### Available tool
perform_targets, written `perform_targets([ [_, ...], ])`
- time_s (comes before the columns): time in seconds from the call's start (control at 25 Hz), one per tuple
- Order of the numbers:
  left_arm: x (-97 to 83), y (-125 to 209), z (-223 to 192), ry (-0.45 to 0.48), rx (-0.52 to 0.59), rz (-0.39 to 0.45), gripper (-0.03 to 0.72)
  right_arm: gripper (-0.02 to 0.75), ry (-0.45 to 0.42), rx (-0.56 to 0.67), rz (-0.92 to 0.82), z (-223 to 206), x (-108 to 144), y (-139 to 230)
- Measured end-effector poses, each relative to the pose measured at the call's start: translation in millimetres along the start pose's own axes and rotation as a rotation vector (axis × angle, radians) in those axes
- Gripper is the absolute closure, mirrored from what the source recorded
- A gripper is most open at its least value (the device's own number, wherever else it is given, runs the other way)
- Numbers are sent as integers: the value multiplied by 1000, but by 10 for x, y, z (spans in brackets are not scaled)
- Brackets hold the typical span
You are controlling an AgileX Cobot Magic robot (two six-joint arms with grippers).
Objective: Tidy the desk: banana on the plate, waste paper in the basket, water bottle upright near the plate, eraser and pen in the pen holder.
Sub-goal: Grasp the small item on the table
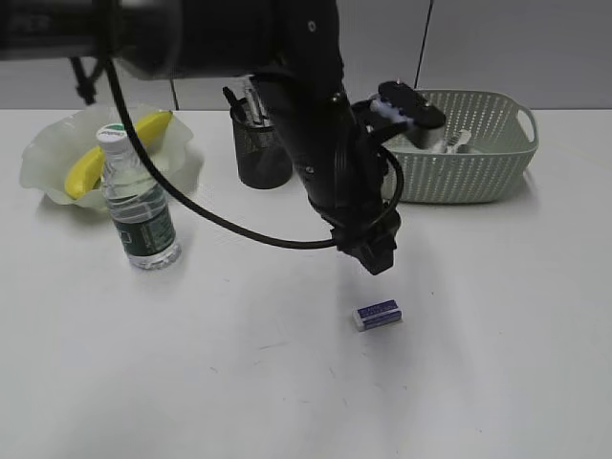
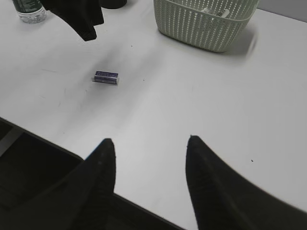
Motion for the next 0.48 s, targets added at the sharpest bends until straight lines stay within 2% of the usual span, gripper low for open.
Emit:
perform_targets([
  [0.12, -24, 31, -158, 31, 76, 5, 268, 351, 0, 0, 0, 0, 0, 0],
  [0.32, -103, 66, -412, 38, 135, -1, 268, 352, 0, 0, 0, 0, 0, 0],
  [0.48, -129, 26, -550, -6, 132, -1, 268, 352, 0, 0, 0, 0, 0, 0],
])
Point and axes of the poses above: a point on each arm's last joint axis where the gripper is mounted, z pointing back along that axis away from the gripper, x along the wrist's bending axis when the last joint is at zero, y = z × x, the point moved 9 cm from there along -z, pointing out along that axis toward the gripper, and after that the axes turned 2 degrees about -z, right-handed, at the moved point
